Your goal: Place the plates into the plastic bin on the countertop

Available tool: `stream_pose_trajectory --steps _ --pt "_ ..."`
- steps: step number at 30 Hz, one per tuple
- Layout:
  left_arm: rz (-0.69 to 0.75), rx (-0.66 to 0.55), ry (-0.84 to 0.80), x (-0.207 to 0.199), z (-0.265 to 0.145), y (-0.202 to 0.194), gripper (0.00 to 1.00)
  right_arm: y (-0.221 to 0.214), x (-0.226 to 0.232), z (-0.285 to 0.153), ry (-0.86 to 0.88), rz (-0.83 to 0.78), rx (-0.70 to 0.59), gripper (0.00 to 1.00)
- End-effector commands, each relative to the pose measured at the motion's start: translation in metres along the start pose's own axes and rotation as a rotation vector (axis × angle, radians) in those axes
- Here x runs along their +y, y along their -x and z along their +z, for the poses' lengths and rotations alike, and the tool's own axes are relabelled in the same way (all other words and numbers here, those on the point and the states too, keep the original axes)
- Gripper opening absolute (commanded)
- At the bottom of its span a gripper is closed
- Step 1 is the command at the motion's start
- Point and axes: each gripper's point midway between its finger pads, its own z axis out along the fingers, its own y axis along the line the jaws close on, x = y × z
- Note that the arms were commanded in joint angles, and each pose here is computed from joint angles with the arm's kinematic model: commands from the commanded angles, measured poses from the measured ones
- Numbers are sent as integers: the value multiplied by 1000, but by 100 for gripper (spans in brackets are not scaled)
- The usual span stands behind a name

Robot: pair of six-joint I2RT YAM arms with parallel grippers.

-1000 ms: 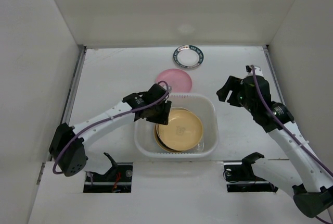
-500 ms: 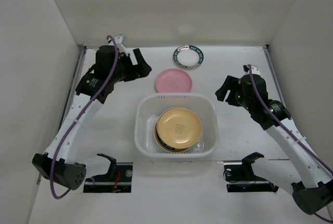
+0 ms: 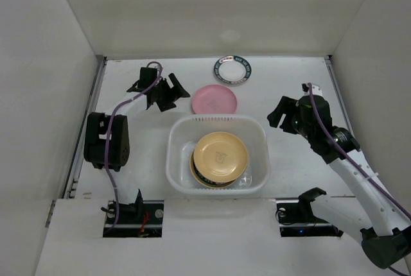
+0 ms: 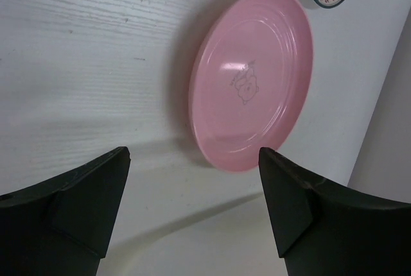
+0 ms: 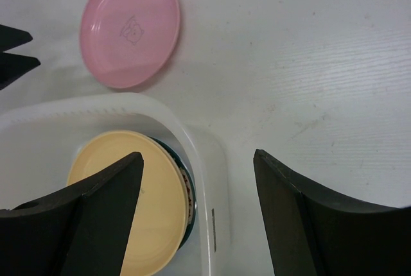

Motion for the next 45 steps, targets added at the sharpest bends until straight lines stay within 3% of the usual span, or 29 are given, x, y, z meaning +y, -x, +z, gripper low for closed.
stream_pose_trajectory --steps 1,9,23,31,35,36,41,45 --pt "60 -74 -170 -48 2 24 80 11 3 -6 27 22 -51 76" --pt "101 8 -142 -40 50 6 78 11 0 -12 29 33 -62 76" --pt "178 99 42 2 85 -11 69 8 -1 -15 44 43 -60 76" --pt "243 134 96 4 98 -24 43 5 -6 -19 46 54 -73 75" --pt "255 131 119 4 98 -24 12 3 -8 -22 46 56 -76 75" --pt "259 123 124 3 96 -22 9 3 -9 -22 45 56 -75 75" --pt "249 63 139 4 66 -4 4 2 -8 -24 50 56 -74 75" --pt "191 -82 178 16 19 37 4 2 -5 -21 61 56 -65 75"
